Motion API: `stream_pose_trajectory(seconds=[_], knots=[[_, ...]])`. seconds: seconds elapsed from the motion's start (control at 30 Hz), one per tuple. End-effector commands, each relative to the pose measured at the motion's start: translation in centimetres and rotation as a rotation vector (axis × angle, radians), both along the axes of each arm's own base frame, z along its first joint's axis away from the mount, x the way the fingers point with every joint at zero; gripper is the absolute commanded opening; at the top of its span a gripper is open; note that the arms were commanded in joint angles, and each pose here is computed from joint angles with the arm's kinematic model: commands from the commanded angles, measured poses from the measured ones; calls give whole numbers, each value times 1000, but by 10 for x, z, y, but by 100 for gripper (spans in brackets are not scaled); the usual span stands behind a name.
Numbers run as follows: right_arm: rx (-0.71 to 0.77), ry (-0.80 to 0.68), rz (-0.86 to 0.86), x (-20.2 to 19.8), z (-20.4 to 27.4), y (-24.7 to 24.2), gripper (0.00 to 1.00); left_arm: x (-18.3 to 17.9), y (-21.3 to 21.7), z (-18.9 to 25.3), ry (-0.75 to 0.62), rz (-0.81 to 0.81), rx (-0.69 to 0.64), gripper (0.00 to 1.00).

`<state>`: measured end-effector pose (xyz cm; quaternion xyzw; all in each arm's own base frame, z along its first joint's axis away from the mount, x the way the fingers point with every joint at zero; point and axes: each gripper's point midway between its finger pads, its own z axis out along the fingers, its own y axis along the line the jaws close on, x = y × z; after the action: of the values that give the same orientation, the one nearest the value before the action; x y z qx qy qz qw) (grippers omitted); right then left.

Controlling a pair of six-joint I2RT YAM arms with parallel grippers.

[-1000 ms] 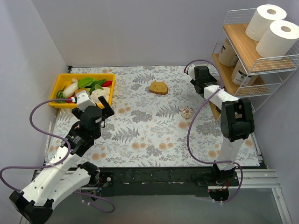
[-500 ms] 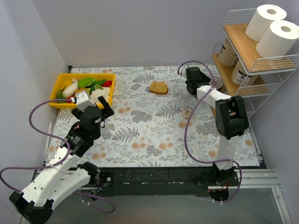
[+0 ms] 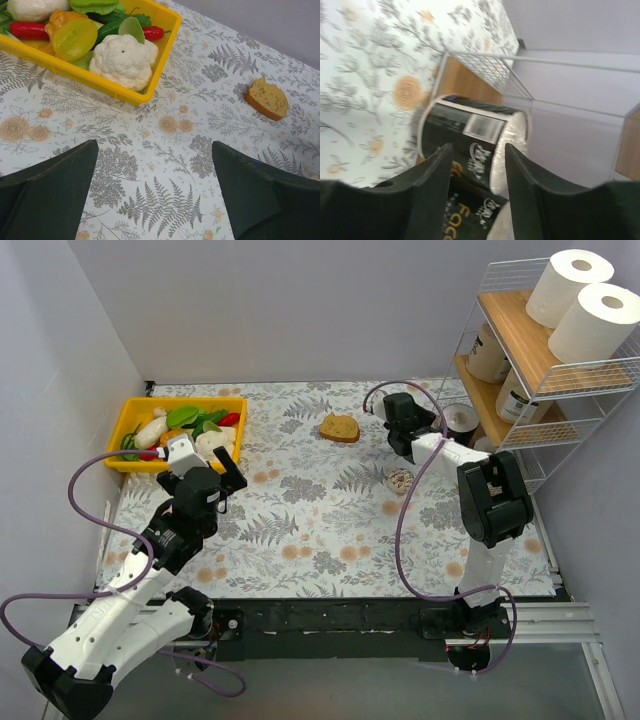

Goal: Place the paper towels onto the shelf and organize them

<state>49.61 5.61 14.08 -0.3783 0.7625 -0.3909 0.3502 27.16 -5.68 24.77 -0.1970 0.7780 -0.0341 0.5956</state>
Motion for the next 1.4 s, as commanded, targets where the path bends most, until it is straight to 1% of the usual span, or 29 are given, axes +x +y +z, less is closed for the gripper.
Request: stream_pose_trajectory(seconds=[0.0, 0.1, 0.33, 0.5, 0.6, 0.63, 0.8, 0.9, 0.93, 1.0, 1.03, 1.1, 1.13, 1.17, 1.2, 1.23, 1.27, 1.3, 1.33, 1.37], knots=[[48, 10, 33, -3, -6, 11, 49, -1, -1, 5, -19, -11, -11, 98], [27, 49, -5, -5, -21, -2, 46, 0, -2, 4, -15, -12, -7, 98], [61, 51, -144, -1, -29, -45, 46, 1, -1, 1, -7, -5, 2, 98], [102, 35, -155, 5, -27, -51, 45, 4, -2, -4, 11, -1, 18, 98], [157, 50, -115, 5, -22, -35, 45, 4, -1, -5, 17, 3, 20, 98], [198, 42, -79, 5, -15, -24, 46, 3, -1, -5, 14, 2, 16, 98], [290, 14, 64, -13, 12, 41, 47, 5, -10, -2, 4, -45, 2, 98], [417, -23, 81, -34, 38, 74, 48, 4, -18, -1, -1, -94, -8, 98], [478, -57, 88, -41, 57, 83, 48, 4, -20, -2, -3, -110, -11, 98], [587, -39, 85, -62, 68, 106, 50, 4, -28, 0, -24, -159, -21, 98], [641, -38, 111, -75, 82, 115, 52, 3, -36, 2, -29, -210, -34, 98], [734, -1, 142, -102, 87, 139, 60, 2, -44, 9, -58, -257, -46, 98], [794, -4, 190, -116, 104, 147, 63, 0, -52, 6, -56, -307, -56, 98], [831, 20, 228, -131, 106, 160, 69, 0, -57, 10, -74, -330, -65, 98], [888, 46, 219, -143, 100, 164, 71, -1, -60, 11, -83, -356, -67, 98], [966, 66, 265, -160, 111, 171, 76, -3, -64, 12, -86, -379, -72, 98], [1014, 81, 273, -169, 112, 173, 83, -4, -71, 15, -100, -422, -84, 98], [1076, 113, 247, -180, 101, 174, 90, -6, -74, 18, -114, -439, -91, 98], [1141, 114, 289, -193, 114, 176, 96, -7, -76, 16, -116, -457, -88, 98], [1175, 114, 295, -200, 114, 176, 97, -9, -80, 18, -125, -481, -98, 98]])
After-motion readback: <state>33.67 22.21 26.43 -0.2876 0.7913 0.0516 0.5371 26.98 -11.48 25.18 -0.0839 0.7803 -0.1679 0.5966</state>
